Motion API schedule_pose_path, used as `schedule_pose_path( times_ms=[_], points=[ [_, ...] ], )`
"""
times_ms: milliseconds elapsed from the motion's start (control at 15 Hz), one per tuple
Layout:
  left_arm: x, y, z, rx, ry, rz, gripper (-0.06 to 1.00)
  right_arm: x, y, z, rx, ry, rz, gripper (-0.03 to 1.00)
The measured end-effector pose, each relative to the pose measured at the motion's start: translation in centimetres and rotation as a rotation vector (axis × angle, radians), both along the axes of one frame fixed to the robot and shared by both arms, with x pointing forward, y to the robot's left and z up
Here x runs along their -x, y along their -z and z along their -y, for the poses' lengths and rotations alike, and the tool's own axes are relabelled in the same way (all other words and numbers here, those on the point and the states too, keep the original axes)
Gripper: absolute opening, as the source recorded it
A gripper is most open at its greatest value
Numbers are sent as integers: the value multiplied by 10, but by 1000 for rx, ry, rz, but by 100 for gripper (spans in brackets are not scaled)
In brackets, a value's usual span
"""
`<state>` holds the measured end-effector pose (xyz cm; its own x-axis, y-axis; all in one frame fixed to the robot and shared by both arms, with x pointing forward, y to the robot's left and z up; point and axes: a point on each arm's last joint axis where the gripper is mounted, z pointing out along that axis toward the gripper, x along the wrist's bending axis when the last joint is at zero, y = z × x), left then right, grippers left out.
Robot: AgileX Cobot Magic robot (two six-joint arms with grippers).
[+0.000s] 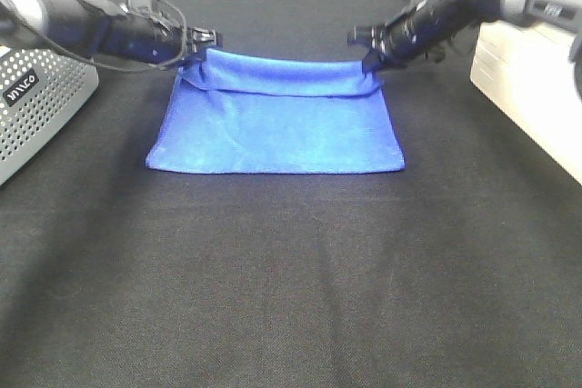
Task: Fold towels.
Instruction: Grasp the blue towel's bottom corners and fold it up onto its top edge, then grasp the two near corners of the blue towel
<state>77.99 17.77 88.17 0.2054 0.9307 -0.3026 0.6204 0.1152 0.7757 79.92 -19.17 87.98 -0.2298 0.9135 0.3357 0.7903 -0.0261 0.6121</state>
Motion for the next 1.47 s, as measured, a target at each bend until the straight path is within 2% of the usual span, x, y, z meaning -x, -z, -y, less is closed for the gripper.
schedule_pose_path(
  times_ms=[133,200,267,333,467,533,600,667,800,933,1200,1333,1400,1467],
  points=[
    [-2,-2,0,-3,-7,13,52,0,3,0,4,5,-2,53],
    [-2,-3,0,-6,-4,16,65,0,-1,1,14,-1,3,70],
    [-2,-4,-1,-10,12,12,72,2,-6,2,45,-27,-10,79],
    [0,-10,-5,-16,64,-5,74,7,-20,4,104,-75,-30,84],
    [2,-20,-11,0,88,-23,73,11,-31,5,123,-87,-47,85],
    [5,-28,-17,47,103,-69,72,14,-41,5,128,-91,-65,86],
    [10,-31,-28,113,106,-178,71,21,-51,5,123,-99,-127,86],
    [15,-28,-33,134,105,-266,71,25,-53,5,114,-99,-177,86],
    [25,-22,-40,118,94,-422,71,33,-53,5,91,-78,-285,85],
    [39,-23,-44,101,44,-531,71,41,-56,5,73,-59,-370,77],
    [76,-31,-51,101,-30,-597,71,73,-52,10,87,-43,-488,72],
    [94,-23,-54,97,-54,-639,71,98,-35,14,82,-10,-504,72],
    [99,-18,-54,95,-57,-662,71,113,-30,15,68,-8,-471,72],
    [99,-18,-54,95,-57,-662,71,113,-30,15,68,-8,-471,72]
  ],
)
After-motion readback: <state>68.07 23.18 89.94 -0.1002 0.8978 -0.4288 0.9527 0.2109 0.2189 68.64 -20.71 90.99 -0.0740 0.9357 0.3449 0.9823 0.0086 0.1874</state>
